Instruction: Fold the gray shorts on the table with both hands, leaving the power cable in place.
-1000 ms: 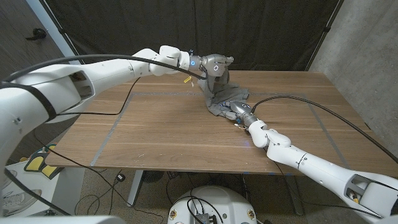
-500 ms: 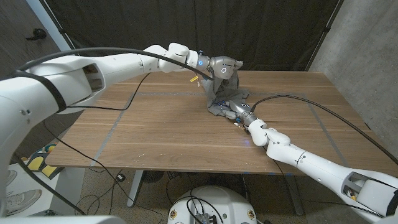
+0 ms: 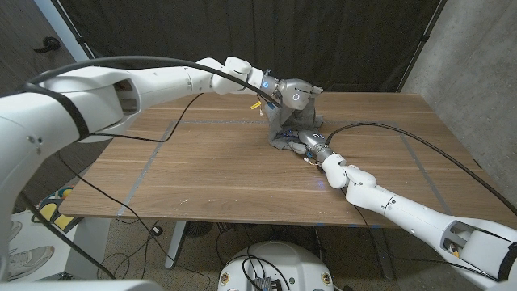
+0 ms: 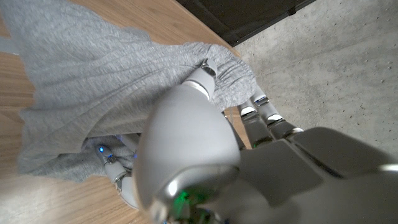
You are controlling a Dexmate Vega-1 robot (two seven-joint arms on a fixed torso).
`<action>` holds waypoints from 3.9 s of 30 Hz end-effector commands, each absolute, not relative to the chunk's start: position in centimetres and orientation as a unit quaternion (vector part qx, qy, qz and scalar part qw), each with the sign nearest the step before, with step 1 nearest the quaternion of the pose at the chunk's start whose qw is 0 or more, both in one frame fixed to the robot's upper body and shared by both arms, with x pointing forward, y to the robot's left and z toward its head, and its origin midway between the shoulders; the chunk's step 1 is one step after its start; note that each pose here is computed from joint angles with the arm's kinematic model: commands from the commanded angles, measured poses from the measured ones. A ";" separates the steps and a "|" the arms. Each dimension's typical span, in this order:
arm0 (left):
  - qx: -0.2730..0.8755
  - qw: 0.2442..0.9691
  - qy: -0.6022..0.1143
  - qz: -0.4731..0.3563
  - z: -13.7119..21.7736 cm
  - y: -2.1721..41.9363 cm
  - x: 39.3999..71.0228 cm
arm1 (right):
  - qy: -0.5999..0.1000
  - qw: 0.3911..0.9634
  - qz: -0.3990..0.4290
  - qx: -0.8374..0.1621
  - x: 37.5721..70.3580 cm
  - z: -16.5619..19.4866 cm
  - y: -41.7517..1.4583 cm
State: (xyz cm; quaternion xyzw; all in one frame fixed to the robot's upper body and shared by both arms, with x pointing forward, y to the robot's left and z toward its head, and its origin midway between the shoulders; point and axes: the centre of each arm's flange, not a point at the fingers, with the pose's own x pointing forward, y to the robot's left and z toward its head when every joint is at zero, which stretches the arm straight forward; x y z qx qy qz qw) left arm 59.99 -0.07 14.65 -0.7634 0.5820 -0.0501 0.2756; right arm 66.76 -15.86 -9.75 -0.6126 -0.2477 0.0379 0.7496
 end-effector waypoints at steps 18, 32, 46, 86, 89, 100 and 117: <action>-0.783 0.210 0.583 -0.054 10.7 -1.9 60.2 | -0.253 0.739 0.044 -0.623 64.8 -9.1 -16.0; -0.791 0.135 0.592 -0.075 9.7 -1.7 58.8 | -0.266 0.727 0.038 -0.632 63.4 -7.8 -15.2; -0.812 0.037 0.556 -0.174 9.8 0.4 58.0 | -0.277 0.703 0.026 -0.654 61.4 -5.1 -14.0; -0.820 0.009 0.528 -0.221 9.0 5.1 56.3 | -0.214 0.687 -0.044 -0.693 55.1 -4.8 -18.8; -0.821 -0.007 0.523 -0.229 9.1 6.0 56.2 | -0.211 0.689 -0.053 -0.691 54.8 -4.8 -19.2; -0.827 -0.073 0.488 -0.271 9.3 10.7 55.3 | -0.203 0.700 -0.110 -0.676 53.4 -3.3 -21.6; -0.818 -0.183 0.442 -0.320 8.2 17.0 53.8 | -0.242 0.731 -0.141 -0.622 52.8 -1.2 -21.7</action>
